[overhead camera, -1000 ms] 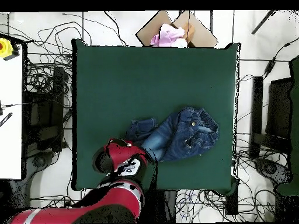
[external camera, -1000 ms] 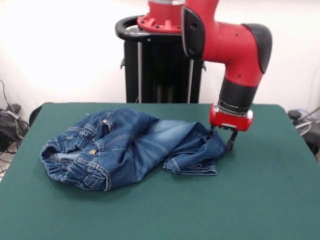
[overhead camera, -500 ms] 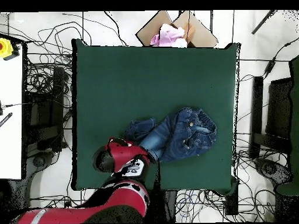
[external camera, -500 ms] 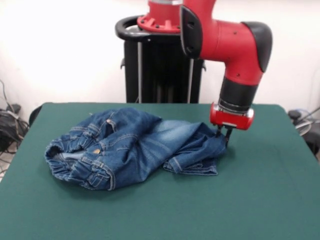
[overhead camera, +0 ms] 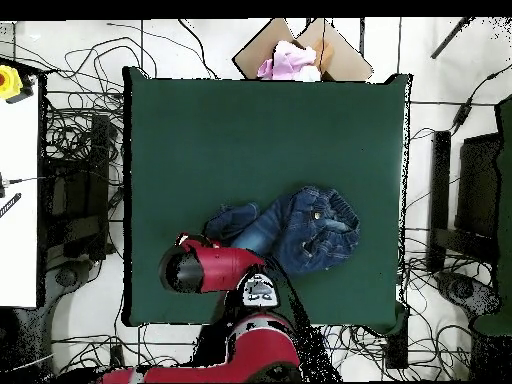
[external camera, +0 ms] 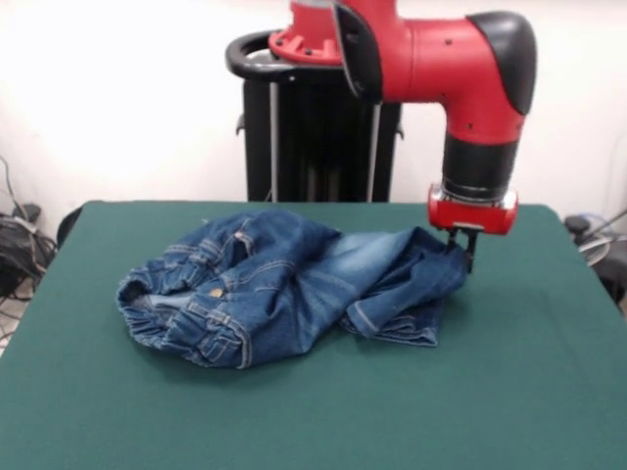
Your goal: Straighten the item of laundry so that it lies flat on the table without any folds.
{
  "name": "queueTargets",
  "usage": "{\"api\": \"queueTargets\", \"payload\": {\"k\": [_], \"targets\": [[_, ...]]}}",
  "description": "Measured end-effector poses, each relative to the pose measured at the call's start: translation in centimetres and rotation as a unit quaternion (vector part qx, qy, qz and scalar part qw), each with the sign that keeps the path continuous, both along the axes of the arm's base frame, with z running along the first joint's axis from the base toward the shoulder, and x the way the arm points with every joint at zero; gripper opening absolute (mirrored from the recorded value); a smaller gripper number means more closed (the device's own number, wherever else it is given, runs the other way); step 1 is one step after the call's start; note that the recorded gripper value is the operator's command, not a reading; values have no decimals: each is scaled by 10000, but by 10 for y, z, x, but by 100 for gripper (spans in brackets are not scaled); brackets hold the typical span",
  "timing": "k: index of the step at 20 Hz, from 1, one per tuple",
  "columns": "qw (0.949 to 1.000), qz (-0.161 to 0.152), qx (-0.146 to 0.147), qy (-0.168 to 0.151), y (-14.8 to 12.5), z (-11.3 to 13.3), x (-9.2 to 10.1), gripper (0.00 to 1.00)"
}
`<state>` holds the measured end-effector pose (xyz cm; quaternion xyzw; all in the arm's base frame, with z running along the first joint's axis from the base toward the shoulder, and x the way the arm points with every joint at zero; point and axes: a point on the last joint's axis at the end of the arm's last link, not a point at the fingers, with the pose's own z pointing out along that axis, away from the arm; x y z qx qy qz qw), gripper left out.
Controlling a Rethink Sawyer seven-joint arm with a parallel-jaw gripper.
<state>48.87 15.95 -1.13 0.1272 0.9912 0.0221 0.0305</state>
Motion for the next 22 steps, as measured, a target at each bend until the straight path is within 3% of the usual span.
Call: {"api": "queueTargets", "payload": {"k": [7,8,13,15,19,20,22], "targets": [[9979,-49,652,0,3,-10,8,0],[9960,1,888,-13,2,-17,7,0],[9890,42,1481,20,-5,-33,1,0],[9874,35,1579,16,-8,-35,1,0],[9883,185,1511,-44,1,-28,2,0],[9885,347,1470,-104,12,-21,2,100],[9884,418,1456,-131,18,-18,2,100]]}}
